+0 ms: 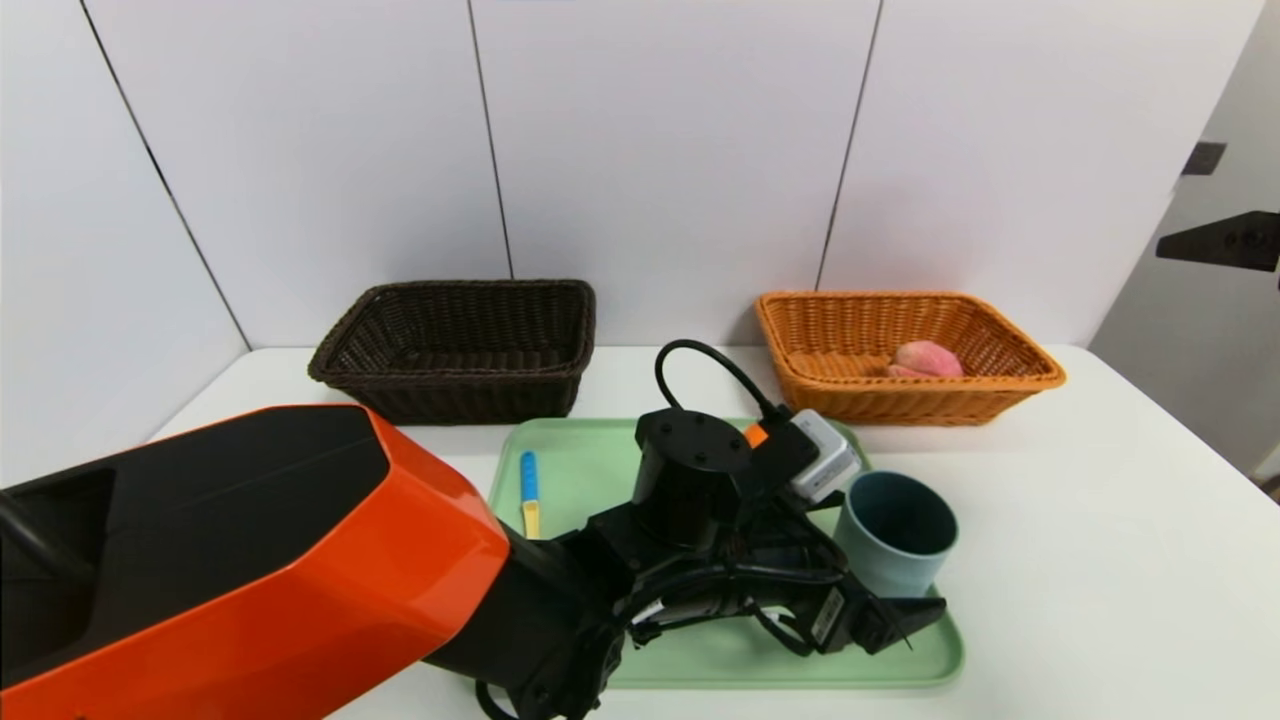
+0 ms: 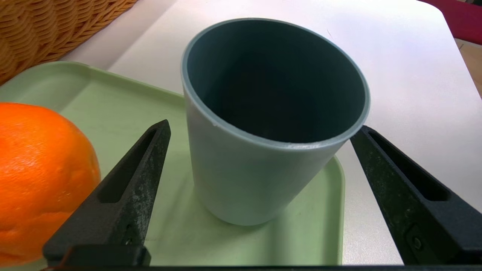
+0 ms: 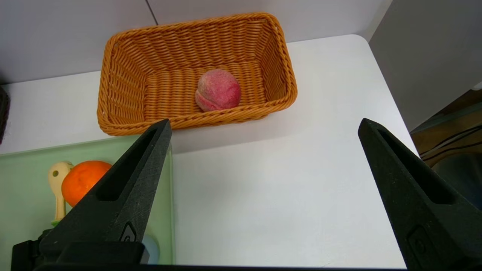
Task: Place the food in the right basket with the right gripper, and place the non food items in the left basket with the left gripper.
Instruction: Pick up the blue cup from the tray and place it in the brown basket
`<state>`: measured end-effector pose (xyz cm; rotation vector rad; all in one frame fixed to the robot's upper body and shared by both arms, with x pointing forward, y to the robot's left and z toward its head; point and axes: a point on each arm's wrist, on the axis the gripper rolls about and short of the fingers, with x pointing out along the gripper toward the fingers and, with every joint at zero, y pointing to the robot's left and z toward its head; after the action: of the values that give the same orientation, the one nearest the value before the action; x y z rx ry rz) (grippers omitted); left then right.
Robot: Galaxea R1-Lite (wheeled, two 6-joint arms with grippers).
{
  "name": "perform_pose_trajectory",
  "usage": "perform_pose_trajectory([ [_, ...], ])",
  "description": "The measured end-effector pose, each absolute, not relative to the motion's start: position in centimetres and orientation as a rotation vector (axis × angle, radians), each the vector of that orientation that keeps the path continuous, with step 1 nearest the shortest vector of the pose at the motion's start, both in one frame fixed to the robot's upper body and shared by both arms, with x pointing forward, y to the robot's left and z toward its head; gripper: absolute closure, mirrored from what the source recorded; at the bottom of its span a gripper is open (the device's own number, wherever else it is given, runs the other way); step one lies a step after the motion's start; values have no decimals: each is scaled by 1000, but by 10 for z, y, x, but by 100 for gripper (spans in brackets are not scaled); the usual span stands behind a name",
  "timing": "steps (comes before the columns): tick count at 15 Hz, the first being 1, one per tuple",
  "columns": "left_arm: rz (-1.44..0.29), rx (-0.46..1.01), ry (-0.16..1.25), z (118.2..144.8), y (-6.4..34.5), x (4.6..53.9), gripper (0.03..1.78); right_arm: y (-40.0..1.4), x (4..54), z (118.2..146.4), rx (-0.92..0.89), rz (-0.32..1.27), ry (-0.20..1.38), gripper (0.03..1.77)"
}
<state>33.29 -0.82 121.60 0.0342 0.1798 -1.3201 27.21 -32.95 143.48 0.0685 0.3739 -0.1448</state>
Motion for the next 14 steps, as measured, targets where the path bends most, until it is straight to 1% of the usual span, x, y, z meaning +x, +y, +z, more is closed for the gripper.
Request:
perform_pose_trajectory([
  [7,-1343,29,167,1207,-32,337,12,-331,272,1433,67,-150,381,9],
  [14,-1345,27,160,1200,-41,341,12,-331,269,1426,58,-148,401,9],
])
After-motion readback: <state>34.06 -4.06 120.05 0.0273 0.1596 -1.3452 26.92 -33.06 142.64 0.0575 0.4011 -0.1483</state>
